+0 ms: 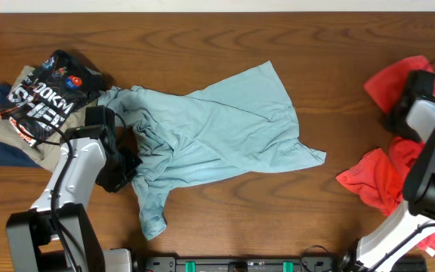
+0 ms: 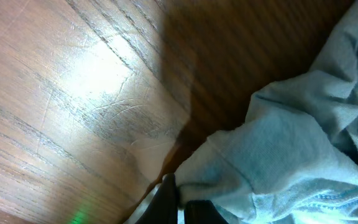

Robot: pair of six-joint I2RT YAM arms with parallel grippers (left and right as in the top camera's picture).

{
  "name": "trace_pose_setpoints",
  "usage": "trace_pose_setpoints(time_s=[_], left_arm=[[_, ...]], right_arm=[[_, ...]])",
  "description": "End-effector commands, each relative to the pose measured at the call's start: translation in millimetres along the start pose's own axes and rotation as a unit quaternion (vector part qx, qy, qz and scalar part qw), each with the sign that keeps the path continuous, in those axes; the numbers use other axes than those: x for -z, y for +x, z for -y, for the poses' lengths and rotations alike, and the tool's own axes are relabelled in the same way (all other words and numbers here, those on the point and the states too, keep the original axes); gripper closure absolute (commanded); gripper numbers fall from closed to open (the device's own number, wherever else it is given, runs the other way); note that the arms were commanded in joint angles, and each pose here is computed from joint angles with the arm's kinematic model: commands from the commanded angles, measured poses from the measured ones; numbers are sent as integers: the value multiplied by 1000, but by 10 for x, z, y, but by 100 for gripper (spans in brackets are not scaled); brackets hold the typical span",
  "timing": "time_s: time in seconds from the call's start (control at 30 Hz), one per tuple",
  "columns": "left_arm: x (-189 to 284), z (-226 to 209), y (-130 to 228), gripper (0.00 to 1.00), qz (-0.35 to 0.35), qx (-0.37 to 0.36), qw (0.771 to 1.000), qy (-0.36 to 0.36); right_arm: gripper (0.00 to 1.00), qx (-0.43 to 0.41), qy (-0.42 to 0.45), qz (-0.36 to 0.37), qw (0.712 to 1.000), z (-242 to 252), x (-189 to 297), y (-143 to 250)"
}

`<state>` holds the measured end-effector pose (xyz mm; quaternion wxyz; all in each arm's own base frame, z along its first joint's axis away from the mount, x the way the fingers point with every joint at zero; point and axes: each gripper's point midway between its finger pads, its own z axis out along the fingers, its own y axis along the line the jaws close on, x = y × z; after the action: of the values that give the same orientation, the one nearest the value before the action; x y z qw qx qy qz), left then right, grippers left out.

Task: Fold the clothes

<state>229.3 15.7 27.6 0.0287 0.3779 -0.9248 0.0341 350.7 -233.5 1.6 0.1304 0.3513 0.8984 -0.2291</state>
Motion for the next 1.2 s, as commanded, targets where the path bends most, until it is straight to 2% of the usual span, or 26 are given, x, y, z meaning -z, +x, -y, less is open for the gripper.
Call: trace_pose_setpoints(time_s=[0.0,0.1,0.23,0.3,0.43,0.53,0.67,0.87,0.97,1.17], left_arm=[[-7,-4,23,94,-3,-4,1000,0],[-7,-4,23,94,-3,-4,1000,0],[-7,-5,23,94,-3,-4,1000,-1],[-7,-4,22,94,-3,-4,1000,0],[-7,-5,24,94,-4,-4,1000,-1],[-7,-4,23,94,-3,-4,1000,0],[-7,-4,22,94,-3,-4,1000,0],[-7,-4,21,94,-3,-4,1000,0],[-7,-4,22,94,-3,-4,1000,0],[-7,-5,23,94,-3,-4,1000,-1]], right_arm=[[91,-74,126,-10,989,706,-170,65],[81,-143,147,-42,978,1067,-270,213],[80,-194,107,-81,972,1223,-397,324],[79,-209,42,-95,972,1103,-424,297],[76,-171,-185,-93,963,481,-187,-31],[74,-126,-339,-67,930,25,259,-286],[72,-54,-451,-39,890,-384,882,-362],[64,77,-458,-53,884,-858,1467,35],[55,142,-433,-97,885,-1070,1567,428],[47,269,-366,-160,876,-1359,1640,1231]])
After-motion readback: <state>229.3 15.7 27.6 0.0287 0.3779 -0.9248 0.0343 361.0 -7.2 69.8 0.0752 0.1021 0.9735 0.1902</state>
